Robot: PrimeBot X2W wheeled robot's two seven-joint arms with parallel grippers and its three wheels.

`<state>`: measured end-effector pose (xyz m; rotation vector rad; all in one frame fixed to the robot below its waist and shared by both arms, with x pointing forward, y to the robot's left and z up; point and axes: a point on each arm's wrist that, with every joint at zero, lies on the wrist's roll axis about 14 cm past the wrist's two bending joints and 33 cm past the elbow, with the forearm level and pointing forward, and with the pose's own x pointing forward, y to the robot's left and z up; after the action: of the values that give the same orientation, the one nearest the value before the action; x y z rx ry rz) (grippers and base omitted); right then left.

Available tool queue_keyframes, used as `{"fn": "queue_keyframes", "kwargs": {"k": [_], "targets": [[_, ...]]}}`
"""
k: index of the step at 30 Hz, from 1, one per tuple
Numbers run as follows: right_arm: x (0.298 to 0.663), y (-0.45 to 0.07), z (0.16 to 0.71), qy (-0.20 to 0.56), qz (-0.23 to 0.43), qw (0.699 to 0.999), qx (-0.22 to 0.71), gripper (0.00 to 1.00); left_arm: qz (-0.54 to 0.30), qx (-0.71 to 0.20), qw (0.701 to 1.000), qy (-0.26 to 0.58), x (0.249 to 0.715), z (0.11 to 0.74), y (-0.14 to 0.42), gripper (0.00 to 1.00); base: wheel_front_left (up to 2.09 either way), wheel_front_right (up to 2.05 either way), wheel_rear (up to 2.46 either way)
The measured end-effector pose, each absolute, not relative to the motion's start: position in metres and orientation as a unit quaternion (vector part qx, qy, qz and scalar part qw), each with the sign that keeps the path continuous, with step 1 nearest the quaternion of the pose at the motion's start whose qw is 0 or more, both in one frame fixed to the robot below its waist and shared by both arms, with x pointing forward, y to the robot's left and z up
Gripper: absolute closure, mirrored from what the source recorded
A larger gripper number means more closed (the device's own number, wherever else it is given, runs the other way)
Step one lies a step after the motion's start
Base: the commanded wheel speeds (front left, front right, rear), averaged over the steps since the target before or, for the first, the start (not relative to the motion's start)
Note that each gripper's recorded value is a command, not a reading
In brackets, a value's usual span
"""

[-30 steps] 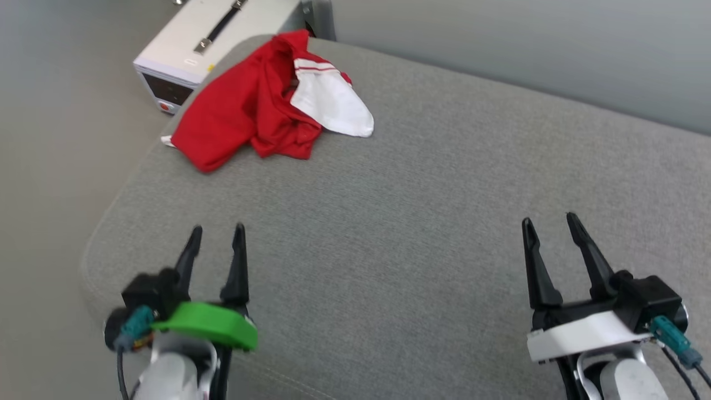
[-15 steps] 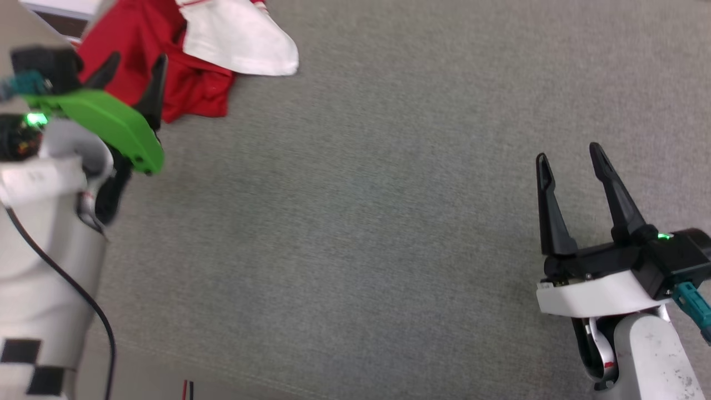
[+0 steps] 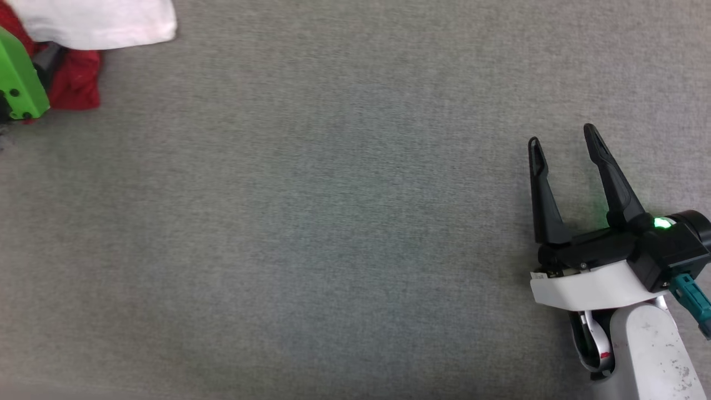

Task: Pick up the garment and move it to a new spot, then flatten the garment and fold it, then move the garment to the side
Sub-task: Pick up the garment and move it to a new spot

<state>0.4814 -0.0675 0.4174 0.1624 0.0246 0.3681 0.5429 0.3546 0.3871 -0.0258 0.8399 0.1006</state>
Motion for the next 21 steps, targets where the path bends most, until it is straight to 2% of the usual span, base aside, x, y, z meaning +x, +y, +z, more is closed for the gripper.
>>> {"fn": "queue_keyframes", "kwargs": {"k": [6, 7, 8, 13, 16, 17, 21], "targets": [[0.485, -0.081, 0.406, 0.021, 0.164, 0.983, 0.074, 0.00, 0.054, -0.019, 0.890, 0.452, 0.551, 0.354, 0.354, 0.01, 0.00, 0.00, 0.00], [0.485, -0.083, 0.404, 0.022, 0.162, 0.984, 0.073, 0.00, 0.053, -0.020, 0.885, 0.461, 0.551, 0.349, 0.353, 0.67, 0.00, 0.00, 0.00], [0.485, -0.084, 0.403, 0.023, 0.161, 0.984, 0.072, 0.00, 0.053, -0.026, 0.882, 0.468, 0.552, 0.345, 0.352, 1.00, 0.00, 0.00, 0.00], [0.484, -0.088, 0.404, 0.025, 0.155, 0.985, 0.068, 0.00, 0.049, -0.051, 0.889, 0.452, 0.557, 0.347, 0.345, 1.00, 0.00, 0.00, 0.00], [0.481, -0.091, 0.407, 0.028, 0.152, 0.986, 0.061, 0.00, 0.048, -0.047, 0.907, 0.416, 0.558, 0.357, 0.344, 1.00, 0.00, 0.00, 0.00], [0.475, -0.094, 0.412, 0.029, 0.149, 0.987, 0.056, 0.00, 0.045, -0.054, 0.922, 0.381, 0.552, 0.367, 0.339, 1.00, 0.00, 0.00, 0.00], [0.465, -0.103, 0.426, 0.024, 0.139, 0.989, 0.047, 0.00, 0.033, -0.054, 0.941, 0.331, 0.544, 0.389, 0.330, 1.00, 0.00, 0.00, 0.00]]}}
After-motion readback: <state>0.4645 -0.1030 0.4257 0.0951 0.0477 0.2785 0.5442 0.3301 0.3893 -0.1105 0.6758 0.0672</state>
